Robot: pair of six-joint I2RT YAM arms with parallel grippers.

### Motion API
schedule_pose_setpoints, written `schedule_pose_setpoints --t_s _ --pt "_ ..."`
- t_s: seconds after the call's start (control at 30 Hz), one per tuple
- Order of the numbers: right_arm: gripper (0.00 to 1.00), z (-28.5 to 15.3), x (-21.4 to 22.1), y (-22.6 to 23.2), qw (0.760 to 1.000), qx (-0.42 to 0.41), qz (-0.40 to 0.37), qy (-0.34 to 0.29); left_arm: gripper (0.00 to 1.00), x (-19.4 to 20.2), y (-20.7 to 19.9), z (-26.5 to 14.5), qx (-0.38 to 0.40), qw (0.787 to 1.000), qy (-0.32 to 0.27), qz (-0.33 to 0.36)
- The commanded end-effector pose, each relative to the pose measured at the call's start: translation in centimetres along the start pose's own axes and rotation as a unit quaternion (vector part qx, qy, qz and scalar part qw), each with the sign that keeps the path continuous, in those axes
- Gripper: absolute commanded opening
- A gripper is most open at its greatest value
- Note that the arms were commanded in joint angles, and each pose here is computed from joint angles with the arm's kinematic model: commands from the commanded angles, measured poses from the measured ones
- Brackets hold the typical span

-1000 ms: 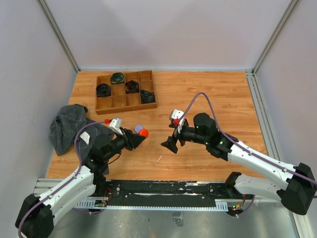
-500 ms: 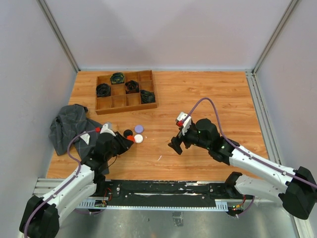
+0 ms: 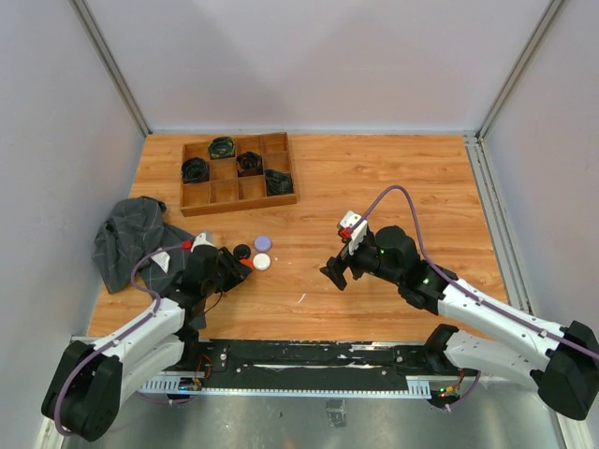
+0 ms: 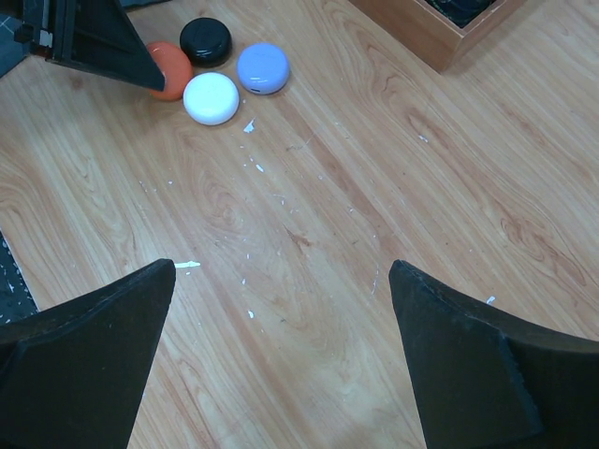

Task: Insert the wireless bluetooth earbuds into the charging case
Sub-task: Place the charging case at the center of the board.

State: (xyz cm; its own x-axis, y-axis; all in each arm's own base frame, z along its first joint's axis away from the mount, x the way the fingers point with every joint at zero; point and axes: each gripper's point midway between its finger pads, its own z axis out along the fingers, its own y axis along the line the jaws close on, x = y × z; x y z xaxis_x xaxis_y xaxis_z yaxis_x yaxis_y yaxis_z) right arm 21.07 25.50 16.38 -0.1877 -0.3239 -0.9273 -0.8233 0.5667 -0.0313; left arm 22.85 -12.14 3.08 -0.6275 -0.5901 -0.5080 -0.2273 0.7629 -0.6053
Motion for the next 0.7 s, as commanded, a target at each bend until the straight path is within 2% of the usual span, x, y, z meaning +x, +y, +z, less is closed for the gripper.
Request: schedule_pose_setpoints --t_s 0.0,0.17,0.3,0.47,0.57,0.67 --pt "0.99 -0.2 -0.3 -0.8 1.000 0.018 0.008 -0.012 0.44 -0.9 -1.4 0.2 0.023 1.000 -0.009 -0.008" --pt "0.99 -0.1 -0.2 -0.9 1.000 0.023 0.009 -0.011 0.56 -0.9 -1.5 0.1 0.025 1.000 -0.006 -0.010" --pt "0.99 -0.1 0.1 -1.6 0.999 0.039 0.014 -0.002 0.72 -1.8 -1.2 -0.4 0.006 1.000 -0.024 0.002" --pt "0.99 -0.2 0.9 -3.6 0.995 0.088 0.050 0.024 0.86 -2.9 -0.9 -1.3 -0.017 0.999 -0.039 0.018" --pt "0.98 -0.7 2.6 -6.1 0.980 0.152 0.110 0.066 0.92 -4.0 -0.8 -2.2 -0.039 0.998 -0.051 0.018" --pt "0.98 -1.9 5.1 -8.6 0.955 0.203 0.179 0.123 0.95 -5.1 -0.9 -3.5 -0.057 0.996 -0.059 0.045"
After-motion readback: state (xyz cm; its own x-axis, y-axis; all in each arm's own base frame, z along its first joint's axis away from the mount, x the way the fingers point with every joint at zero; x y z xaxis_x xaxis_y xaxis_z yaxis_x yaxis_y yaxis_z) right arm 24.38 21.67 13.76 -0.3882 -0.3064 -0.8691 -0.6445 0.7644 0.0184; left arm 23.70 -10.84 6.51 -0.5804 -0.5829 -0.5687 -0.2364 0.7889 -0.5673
